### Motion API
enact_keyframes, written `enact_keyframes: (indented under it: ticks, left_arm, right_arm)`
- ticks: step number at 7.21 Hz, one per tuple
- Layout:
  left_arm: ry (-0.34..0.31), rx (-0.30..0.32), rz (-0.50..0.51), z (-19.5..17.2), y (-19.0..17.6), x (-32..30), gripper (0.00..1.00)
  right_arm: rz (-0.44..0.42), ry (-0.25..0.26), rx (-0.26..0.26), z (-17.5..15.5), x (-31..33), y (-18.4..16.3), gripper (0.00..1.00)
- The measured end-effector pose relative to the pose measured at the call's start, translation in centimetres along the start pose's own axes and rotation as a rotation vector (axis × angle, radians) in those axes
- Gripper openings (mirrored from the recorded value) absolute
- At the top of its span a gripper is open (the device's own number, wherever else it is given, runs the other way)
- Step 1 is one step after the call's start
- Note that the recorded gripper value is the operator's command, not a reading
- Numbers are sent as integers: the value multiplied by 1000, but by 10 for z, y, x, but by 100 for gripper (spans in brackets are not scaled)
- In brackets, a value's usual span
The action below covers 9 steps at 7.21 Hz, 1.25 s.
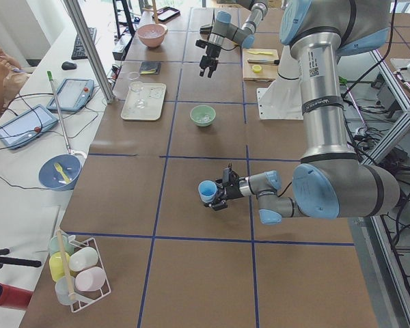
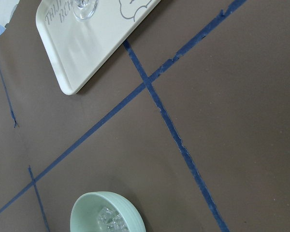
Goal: Pour ice into bowl
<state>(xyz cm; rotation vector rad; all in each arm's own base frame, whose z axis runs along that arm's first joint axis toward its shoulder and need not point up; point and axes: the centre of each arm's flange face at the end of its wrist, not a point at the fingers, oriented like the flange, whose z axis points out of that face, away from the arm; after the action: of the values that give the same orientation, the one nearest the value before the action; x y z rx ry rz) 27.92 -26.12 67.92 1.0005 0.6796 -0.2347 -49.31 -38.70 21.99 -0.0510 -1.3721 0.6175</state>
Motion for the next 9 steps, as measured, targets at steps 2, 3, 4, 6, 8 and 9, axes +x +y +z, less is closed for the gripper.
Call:
enact_keyframes:
  ticks: [2,3,4,6,8,9]
  left_arm:
    - [96,-77,58,-19,-7,-12,100]
    - [141,-107,82,-32,-15,-17,100]
    - [173,-141,100,-44,-22,-22,100]
    - [237,-238,196,-65,-29,-35,100]
    - [272,-299,331,-76,-51,-64,100]
    - [288,-325,397,-78,-62,-83,100]
  right_arm:
    - [8,-6,-3,0,-5,2,100]
    - [11,-6,-3,1,-5,3,100]
    - [11,-2,-7,3,-3,5,100]
    - [2,22,-18,16,5,33,100]
    - [-18,83,8,47,-7,76,100]
    - [-34,125,25,72,-22,90,100]
